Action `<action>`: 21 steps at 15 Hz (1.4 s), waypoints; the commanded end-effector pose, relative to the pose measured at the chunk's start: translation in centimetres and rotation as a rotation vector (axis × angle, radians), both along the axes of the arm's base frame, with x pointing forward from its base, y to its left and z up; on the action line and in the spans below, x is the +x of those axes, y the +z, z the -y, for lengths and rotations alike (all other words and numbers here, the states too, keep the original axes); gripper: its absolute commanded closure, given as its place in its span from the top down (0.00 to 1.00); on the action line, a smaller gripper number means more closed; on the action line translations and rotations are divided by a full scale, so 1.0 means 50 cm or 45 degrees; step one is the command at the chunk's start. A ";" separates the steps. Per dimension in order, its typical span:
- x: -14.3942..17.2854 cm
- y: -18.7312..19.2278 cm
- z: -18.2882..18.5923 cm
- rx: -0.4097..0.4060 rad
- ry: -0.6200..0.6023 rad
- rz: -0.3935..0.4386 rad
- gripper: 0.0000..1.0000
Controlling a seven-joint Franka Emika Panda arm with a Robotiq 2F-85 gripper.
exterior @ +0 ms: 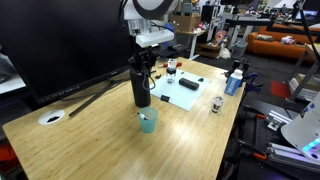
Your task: Move the black flask backwards
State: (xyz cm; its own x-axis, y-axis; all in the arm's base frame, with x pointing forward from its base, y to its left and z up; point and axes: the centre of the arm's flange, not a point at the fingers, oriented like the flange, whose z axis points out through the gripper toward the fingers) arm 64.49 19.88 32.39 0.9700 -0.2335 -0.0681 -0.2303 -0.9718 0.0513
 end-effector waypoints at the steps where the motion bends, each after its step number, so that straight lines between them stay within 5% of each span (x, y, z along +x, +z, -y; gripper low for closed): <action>1: 0.014 0.009 -0.002 -0.012 0.018 0.012 0.08; 2: 0.011 0.009 -0.003 0.002 0.024 0.021 0.57; 9: -0.022 0.081 -0.004 0.042 0.030 0.179 0.99; 13: -0.091 0.177 -0.005 0.062 0.000 0.295 1.00; 16: -0.200 0.257 -0.033 0.162 0.028 0.313 1.00; 17: -0.111 0.238 -0.043 0.104 0.026 0.284 1.00; 21: -0.182 0.263 -0.047 0.124 0.040 0.294 1.00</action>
State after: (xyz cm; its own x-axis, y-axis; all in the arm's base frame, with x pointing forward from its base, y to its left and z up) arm 55.37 22.18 45.51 0.9690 -0.2067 0.1353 -0.1952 -0.9763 -0.0937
